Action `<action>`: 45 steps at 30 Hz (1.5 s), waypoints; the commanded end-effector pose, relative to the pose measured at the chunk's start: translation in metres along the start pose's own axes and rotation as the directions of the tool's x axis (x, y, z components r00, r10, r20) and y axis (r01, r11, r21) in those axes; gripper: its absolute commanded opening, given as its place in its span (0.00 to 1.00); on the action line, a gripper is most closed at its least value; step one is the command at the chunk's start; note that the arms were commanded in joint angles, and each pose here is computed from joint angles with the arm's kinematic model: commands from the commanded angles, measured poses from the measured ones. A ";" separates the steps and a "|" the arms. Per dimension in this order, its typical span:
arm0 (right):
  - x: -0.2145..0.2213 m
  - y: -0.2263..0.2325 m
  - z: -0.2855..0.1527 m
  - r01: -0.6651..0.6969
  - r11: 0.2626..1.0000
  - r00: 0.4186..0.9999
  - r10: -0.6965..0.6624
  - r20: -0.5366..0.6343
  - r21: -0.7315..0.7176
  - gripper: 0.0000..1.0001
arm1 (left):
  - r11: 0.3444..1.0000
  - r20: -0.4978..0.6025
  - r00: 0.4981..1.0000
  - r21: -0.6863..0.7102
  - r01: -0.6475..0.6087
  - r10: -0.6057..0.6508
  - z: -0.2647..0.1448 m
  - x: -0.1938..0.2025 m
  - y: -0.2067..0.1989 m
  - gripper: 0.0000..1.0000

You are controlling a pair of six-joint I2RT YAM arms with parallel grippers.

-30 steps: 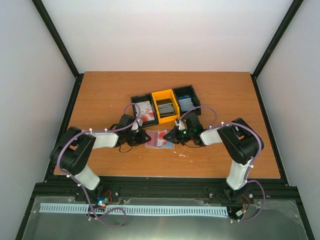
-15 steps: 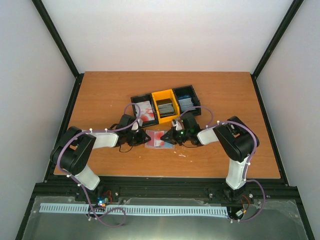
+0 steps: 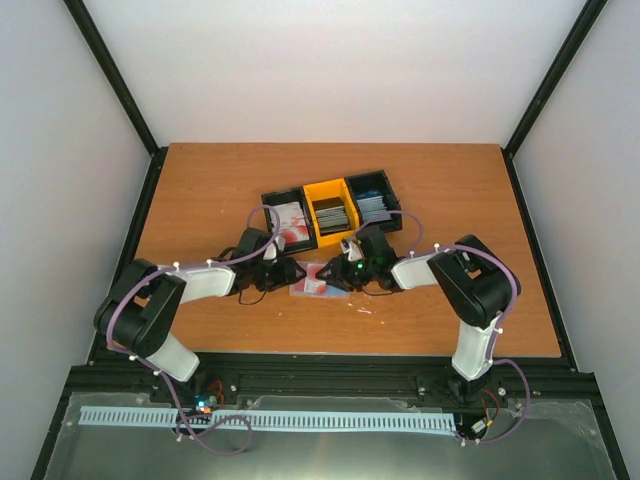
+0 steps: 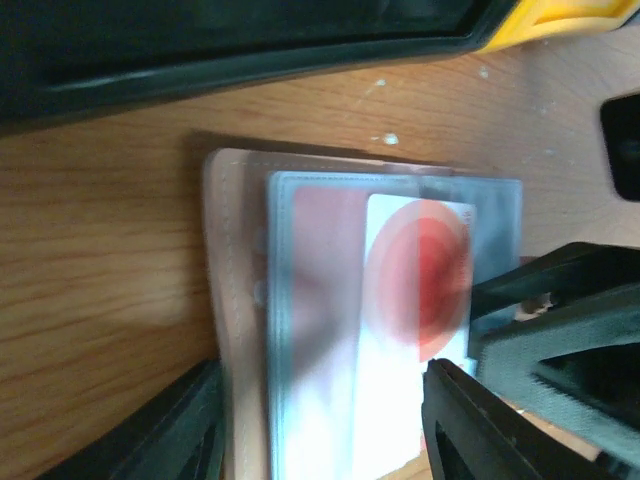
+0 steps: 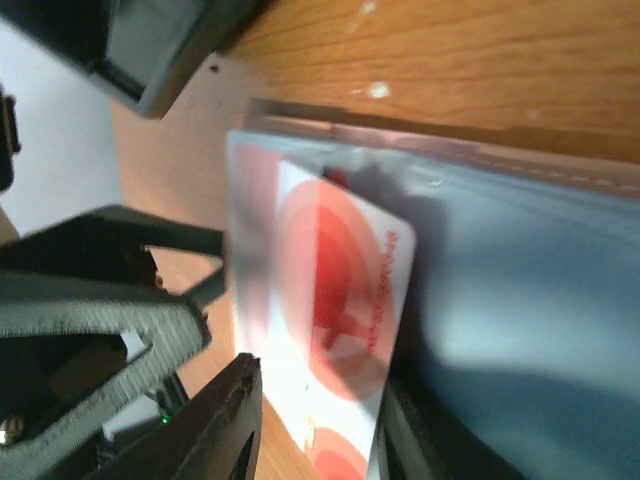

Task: Put the credit cards into the card holder
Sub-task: Insert the credit card into the card holder.

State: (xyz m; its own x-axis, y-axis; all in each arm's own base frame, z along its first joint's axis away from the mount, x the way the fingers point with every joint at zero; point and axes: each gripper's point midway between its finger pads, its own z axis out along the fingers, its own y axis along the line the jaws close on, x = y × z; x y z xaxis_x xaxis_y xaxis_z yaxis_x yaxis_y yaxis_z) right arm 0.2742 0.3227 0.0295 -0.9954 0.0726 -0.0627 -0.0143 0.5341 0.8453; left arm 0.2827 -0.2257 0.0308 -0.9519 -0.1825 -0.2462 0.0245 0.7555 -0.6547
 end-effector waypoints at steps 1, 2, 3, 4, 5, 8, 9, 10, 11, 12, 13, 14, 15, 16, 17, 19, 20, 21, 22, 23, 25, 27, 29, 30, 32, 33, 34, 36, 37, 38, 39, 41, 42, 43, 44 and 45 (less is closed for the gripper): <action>0.002 -0.019 -0.014 0.000 0.984 0.999 -0.006 0.035 0.176 0.39 | 0.981 0.003 0.998 -0.182 0.062 -0.063 -0.013 0.018 0.040 0.58; 0.000 -0.018 -0.017 0.012 0.981 0.999 -0.020 0.040 0.193 0.42 | 0.981 0.014 0.998 -0.180 0.066 -0.065 -0.017 0.018 0.039 0.59; 0.000 -0.018 -0.020 0.013 0.978 0.999 -0.022 0.040 0.210 0.43 | 0.981 0.022 0.998 -0.179 0.068 -0.065 -0.019 0.018 0.039 0.59; 0.000 -0.019 -0.021 0.014 0.973 0.999 -0.024 0.040 0.231 0.44 | 0.982 0.030 0.997 -0.175 0.070 -0.066 -0.021 0.017 0.038 0.59; 0.000 -0.021 -0.023 0.015 0.968 0.999 -0.025 0.037 0.251 0.45 | 0.983 0.034 0.997 -0.170 0.069 -0.064 -0.022 0.017 0.036 0.59; 0.002 -0.025 -0.022 0.020 0.959 0.999 -0.028 0.025 0.283 0.41 | 0.987 0.030 0.998 -0.146 0.065 -0.061 -0.020 0.015 0.031 0.57; 0.003 -0.027 -0.020 0.020 0.955 1.000 -0.026 0.017 0.297 0.36 | 0.989 0.028 0.998 -0.132 0.063 -0.060 -0.017 0.013 0.028 0.54; 0.003 -0.029 -0.019 0.021 0.951 1.000 -0.025 0.009 0.309 0.32 | 0.991 0.023 0.998 -0.117 0.062 -0.059 -0.016 0.012 0.025 0.52; 0.002 -0.028 -0.018 0.025 0.949 1.000 -0.028 0.006 0.314 0.27 | 0.993 0.017 0.998 -0.100 0.060 -0.058 -0.013 0.012 0.022 0.50; 0.001 -0.027 -0.018 0.032 0.948 0.999 -0.036 0.007 0.318 0.24 | 0.995 0.014 0.998 -0.085 0.058 -0.057 -0.011 0.011 0.019 0.49; 0.000 -0.027 -0.018 0.039 0.945 0.999 -0.042 0.004 0.325 0.22 | 0.996 0.009 0.998 -0.074 0.059 -0.058 -0.010 0.011 0.017 0.49; -0.001 -0.026 -0.019 0.045 0.942 0.999 -0.050 0.005 0.333 0.21 | 0.996 0.008 0.998 -0.065 0.059 -0.058 -0.008 0.009 0.016 0.48; -0.003 -0.026 -0.019 0.053 0.938 0.998 -0.057 0.002 0.342 0.21 | 0.997 0.002 0.998 -0.054 0.056 -0.056 -0.007 0.009 0.013 0.48; -0.003 -0.025 -0.019 0.058 0.937 0.998 -0.062 0.001 0.346 0.21 | 0.998 -0.001 0.999 -0.041 0.053 -0.053 -0.006 0.009 0.011 0.48; -0.004 -0.025 -0.019 0.061 0.937 0.998 -0.064 -0.002 0.344 0.21 | 0.999 -0.007 0.999 -0.021 0.046 -0.046 -0.005 0.008 0.007 0.48; -0.003 -0.023 -0.016 0.072 0.941 0.997 -0.072 -0.014 0.331 0.21 | 0.999 -0.015 0.999 0.017 0.042 -0.041 -0.006 0.011 0.002 0.49; -0.002 -0.023 -0.014 0.077 0.942 0.997 -0.073 -0.023 0.328 0.21 | 0.999 -0.015 0.999 0.028 0.045 -0.044 -0.007 0.013 0.001 0.49; -0.001 -0.022 -0.011 0.086 0.942 0.996 -0.079 -0.034 0.323 0.21 | 0.998 -0.013 0.999 0.032 0.051 -0.050 -0.007 0.014 0.002 0.49; -0.001 -0.021 -0.009 0.094 0.943 0.995 -0.084 -0.044 0.319 0.21 | 0.998 -0.012 0.998 0.032 0.055 -0.054 -0.007 0.016 0.003 0.49; 0.000 -0.020 -0.006 0.103 0.943 0.994 -0.091 -0.055 0.316 0.21 | 0.998 -0.014 0.998 0.030 0.056 -0.056 -0.007 0.017 0.004 0.49; 0.000 -0.019 -0.002 0.117 0.943 0.993 -0.100 -0.068 0.311 0.20 | 0.998 -0.018 0.998 0.014 0.054 -0.054 -0.005 0.017 0.007 0.48; 0.000 -0.018 0.001 0.125 0.943 0.991 -0.106 -0.076 0.308 0.20 | 0.998 -0.018 0.998 0.000 0.058 -0.058 -0.004 0.016 0.009 0.45; -0.002 -0.016 0.002 0.135 0.943 0.990 -0.117 -0.078 0.305 0.20 | 0.998 -0.017 0.998 -0.003 0.059 -0.059 -0.004 0.016 0.010 0.43; -0.003 -0.015 0.003 0.141 0.942 0.989 -0.122 -0.079 0.306 0.20 | 0.998 -0.019 0.998 -0.004 0.060 -0.060 -0.003 0.017 0.010 0.42; -0.004 -0.014 0.004 0.146 0.941 0.988 -0.127 -0.083 0.306 0.20 | 0.998 -0.021 0.998 -0.008 0.061 -0.061 -0.003 0.018 0.012 0.41; -0.004 -0.013 0.006 0.150 0.943 0.988 -0.130 -0.087 0.298 0.20 | 0.998 -0.021 0.998 -0.008 0.060 -0.060 -0.003 0.018 0.012 0.40; -0.005 -0.011 0.006 0.156 0.944 0.987 -0.136 -0.089 0.292 0.20 | 0.998 -0.021 0.998 -0.008 0.058 -0.058 -0.003 0.017 0.012 0.39; -0.004 -0.008 0.008 0.164 0.945 0.985 -0.143 -0.095 0.282 0.20 | 0.998 -0.026 0.998 -0.005 0.055 -0.055 -0.002 0.018 0.012 0.37; -0.003 -0.006 0.010 0.174 0.947 0.983 -0.152 -0.100 0.272 0.20 | 0.999 -0.029 0.998 -0.004 0.054 -0.054 -0.001 0.018 0.011 0.36; -0.003 -0.004 0.011 0.179 0.947 0.982 -0.156 -0.103 0.266 0.20 | 0.999 -0.033 0.998 -0.003 0.053 -0.053 -0.001 0.019 0.011 0.35; -0.003 -0.002 0.011 0.186 0.947 0.981 -0.164 -0.104 0.261 0.20 | 0.999 -0.036 0.998 -0.002 0.053 -0.053 0.000 0.019 0.012 0.35; -0.005 -0.001 0.012 0.200 0.940 0.979 -0.179 -0.100 0.278 0.20 | 0.999 -0.042 0.998 0.002 0.051 -0.051 0.000 0.020 0.011 0.34; -0.006 -0.001 0.011 0.209 0.934 0.977 -0.188 -0.098 0.291 0.20 | 0.999 -0.043 0.998 0.002 0.051 -0.051 0.000 0.021 0.011 0.33; -0.008 -0.001 0.011 0.212 0.929 0.977 -0.193 -0.092 0.303 0.20 | 0.999 -0.044 0.998 0.002 0.052 -0.051 0.000 0.021 0.012 0.32; -0.010 -0.002 0.010 0.211 0.924 0.977 -0.195 -0.082 0.319 0.20 | 0.999 -0.044 0.998 0.003 0.051 -0.051 0.000 0.022 0.012 0.32; -0.013 -0.002 0.009 0.214 0.920 0.977 -0.202 -0.071 0.328 0.20 | 0.999 -0.043 0.998 0.002 0.052 -0.052 -0.001 0.023 0.013 0.31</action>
State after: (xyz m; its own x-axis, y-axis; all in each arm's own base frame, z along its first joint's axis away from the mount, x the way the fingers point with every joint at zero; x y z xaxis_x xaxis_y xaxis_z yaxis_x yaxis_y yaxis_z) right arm 0.2854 0.3279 0.0285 -0.9833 -0.0784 -0.1641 -0.1667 0.7490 0.6412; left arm 0.2686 -0.2214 0.0265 -0.9559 -0.2108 -0.2044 -0.0171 0.7349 -0.6779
